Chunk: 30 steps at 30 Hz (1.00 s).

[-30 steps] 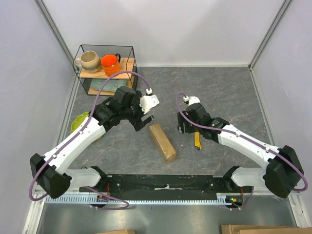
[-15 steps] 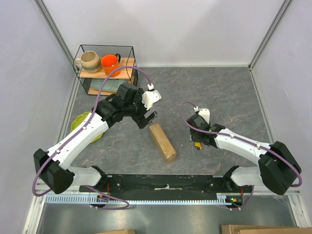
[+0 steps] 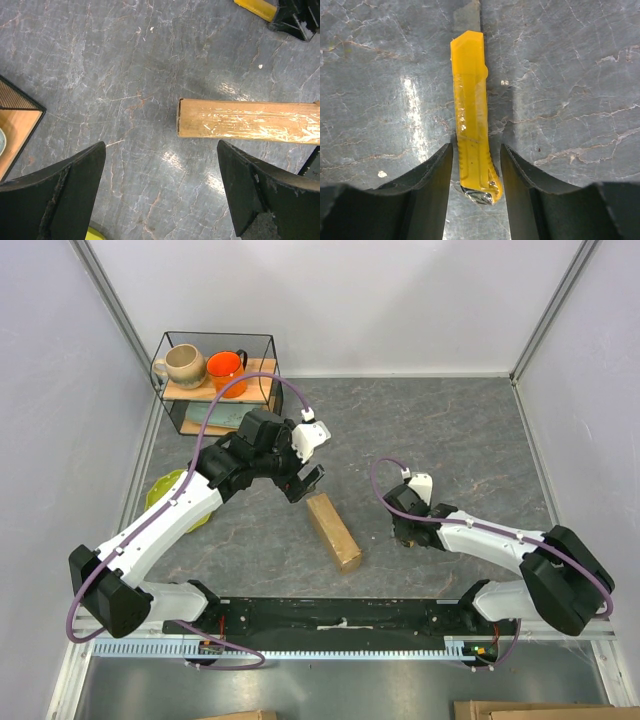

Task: Unpack the express box
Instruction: Pick up the knife from the center of the board.

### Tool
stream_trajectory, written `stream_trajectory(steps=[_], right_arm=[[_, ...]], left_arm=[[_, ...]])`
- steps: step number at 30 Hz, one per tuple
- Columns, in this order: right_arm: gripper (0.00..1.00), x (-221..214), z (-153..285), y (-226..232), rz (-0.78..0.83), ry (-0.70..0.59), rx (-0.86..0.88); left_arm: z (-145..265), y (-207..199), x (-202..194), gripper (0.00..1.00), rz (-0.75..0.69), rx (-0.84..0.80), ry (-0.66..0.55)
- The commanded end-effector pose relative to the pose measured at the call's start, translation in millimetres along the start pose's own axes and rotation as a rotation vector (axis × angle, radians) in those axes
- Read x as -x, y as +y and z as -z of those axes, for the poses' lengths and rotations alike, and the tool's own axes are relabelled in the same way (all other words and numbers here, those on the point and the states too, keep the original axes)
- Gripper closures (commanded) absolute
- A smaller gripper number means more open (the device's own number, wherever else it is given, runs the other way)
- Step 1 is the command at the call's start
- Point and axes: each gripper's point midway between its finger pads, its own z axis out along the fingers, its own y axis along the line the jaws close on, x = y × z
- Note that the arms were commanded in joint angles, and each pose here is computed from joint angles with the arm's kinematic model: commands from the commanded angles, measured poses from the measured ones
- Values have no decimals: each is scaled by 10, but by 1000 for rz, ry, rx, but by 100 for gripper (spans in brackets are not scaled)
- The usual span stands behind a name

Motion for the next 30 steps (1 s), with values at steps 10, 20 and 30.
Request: stream_trajectory(steps=[10, 20, 30], right_arm=[[86, 155, -14, 164, -37, -50, 45], [93, 749, 1036, 852, 83, -71, 485], [94, 476, 1791, 1390, 172, 161, 936]], left_arm=[[-15, -68, 100, 1, 15, -34, -64], [107, -111, 43, 0, -224, -66, -91], [521, -176, 84, 0, -908, 6, -270]])
